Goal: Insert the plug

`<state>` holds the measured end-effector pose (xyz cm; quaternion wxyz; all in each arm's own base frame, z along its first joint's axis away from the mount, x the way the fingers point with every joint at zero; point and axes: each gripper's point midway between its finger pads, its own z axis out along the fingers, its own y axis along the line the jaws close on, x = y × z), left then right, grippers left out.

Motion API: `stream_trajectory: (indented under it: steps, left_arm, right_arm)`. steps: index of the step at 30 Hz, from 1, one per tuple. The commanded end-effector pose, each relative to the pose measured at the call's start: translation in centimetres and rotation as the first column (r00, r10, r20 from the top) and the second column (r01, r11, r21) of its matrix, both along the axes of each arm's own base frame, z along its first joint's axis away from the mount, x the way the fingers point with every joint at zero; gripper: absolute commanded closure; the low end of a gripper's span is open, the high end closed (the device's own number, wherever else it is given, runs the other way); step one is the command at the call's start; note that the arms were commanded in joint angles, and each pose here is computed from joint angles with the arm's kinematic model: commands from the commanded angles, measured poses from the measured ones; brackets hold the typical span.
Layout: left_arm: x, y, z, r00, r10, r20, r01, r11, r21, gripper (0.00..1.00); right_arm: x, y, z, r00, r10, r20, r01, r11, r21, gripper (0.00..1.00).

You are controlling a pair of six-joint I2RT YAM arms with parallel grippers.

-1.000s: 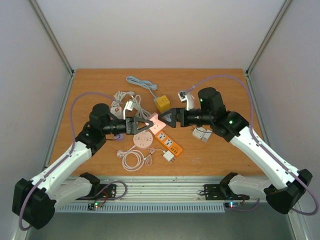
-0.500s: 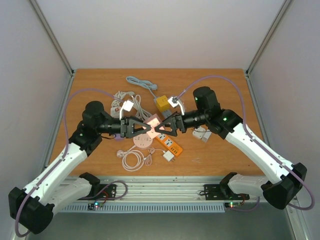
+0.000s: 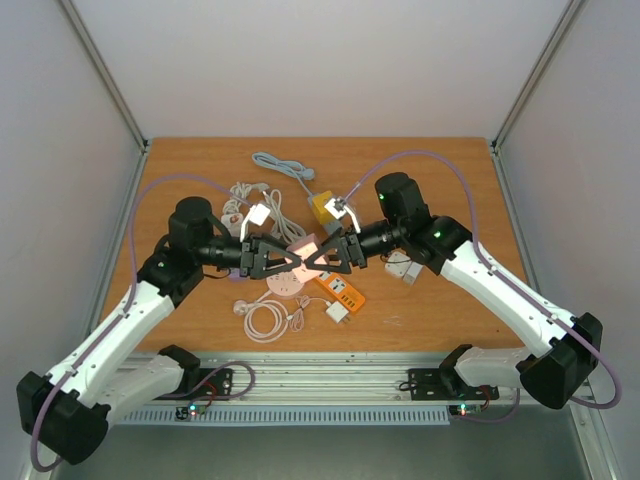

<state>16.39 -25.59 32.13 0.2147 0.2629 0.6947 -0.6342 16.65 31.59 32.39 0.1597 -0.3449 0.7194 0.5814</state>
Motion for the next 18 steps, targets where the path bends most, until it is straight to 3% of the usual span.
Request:
stream_trajectory:
  steps: [1,6,11,15,18]
  left_arm:
    - [-0.5,0.3,1.6,0.996,-0.016,0.088,0.018,1.000,-0.022,0.52]
    - [-0.4,0.4,1.9,0.996,0.004,0.093,-0.003,1.000,-0.019,0.46]
    - [1.5,1.3,0.0,0.985,0.156,0.077,-0.164,0.981,0.107,0.14]
    - [4.7,4.0,-2.2,0.909,0.385,0.161,-0.416,0.868,0.273,0.01]
    - [6.5,7.1,-2.7,0.804,0.535,0.260,-0.595,0.730,0.336,0.01]
  right_arm:
    - [-1.4,0.1,2.2,0.997,0.074,0.030,-0.076,0.995,0.068,0.45]
    - [-1.0,0.4,1.7,0.997,0.073,0.011,-0.074,0.996,0.055,0.63]
    - [0.7,0.3,0.9,0.998,-0.032,0.054,0.032,0.999,0.000,0.69]
    - [3.6,-0.3,-1.2,0.981,-0.172,0.090,0.182,0.976,-0.123,0.69]
    - [5.9,-1.3,-3.3,0.955,-0.272,0.122,0.294,0.926,-0.235,0.69]
